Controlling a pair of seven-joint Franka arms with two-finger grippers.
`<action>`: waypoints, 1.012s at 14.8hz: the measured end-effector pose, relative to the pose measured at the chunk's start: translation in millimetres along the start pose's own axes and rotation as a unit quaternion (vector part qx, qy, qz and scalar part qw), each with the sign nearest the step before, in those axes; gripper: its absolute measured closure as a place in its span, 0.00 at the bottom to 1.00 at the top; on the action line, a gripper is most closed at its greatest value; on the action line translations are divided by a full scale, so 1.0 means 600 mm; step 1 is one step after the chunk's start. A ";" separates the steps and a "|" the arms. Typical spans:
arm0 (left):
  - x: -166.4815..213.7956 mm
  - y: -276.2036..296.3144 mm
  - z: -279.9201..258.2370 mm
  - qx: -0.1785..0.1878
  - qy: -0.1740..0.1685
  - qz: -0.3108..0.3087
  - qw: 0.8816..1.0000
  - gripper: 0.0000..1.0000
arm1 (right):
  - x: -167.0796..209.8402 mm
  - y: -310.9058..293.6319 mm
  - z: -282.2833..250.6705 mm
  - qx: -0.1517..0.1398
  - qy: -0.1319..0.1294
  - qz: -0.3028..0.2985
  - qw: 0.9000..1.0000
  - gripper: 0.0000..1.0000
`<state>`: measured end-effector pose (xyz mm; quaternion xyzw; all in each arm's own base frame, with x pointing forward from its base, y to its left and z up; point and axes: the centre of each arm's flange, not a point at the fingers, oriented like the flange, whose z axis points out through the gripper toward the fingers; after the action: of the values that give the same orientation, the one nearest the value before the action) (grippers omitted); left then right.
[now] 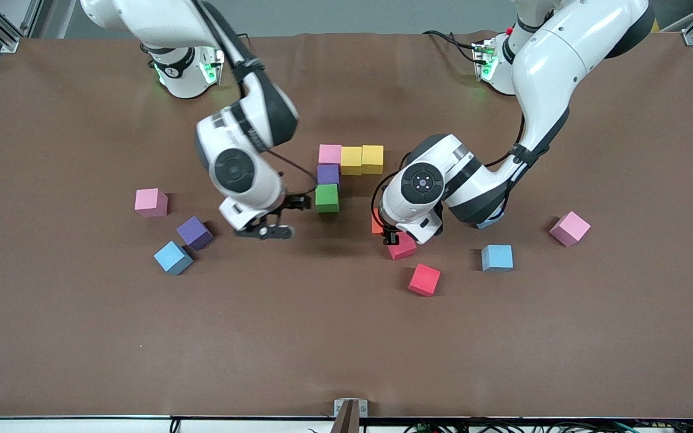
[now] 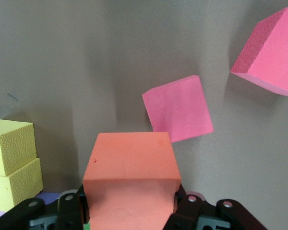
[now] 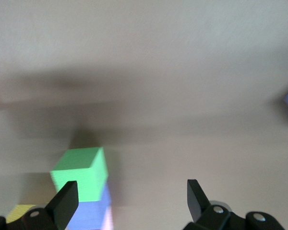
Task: Arrange 11 blocks into digit 3
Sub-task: 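Reach the right gripper to the cyan cube while the left gripper lowers orange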
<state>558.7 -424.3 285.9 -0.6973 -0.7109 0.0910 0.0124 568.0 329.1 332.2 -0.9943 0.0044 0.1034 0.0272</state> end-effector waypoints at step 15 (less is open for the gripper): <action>-0.024 -0.015 0.048 -0.009 -0.034 0.013 0.999 0.38 | 0.144 0.478 -0.004 -0.050 0.028 -0.367 0.928 0.00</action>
<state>546.2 -442.0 260.3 -0.7032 -0.7024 0.1081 -0.0197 648.8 42.3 301.6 -0.9288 -0.3657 0.0585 0.0131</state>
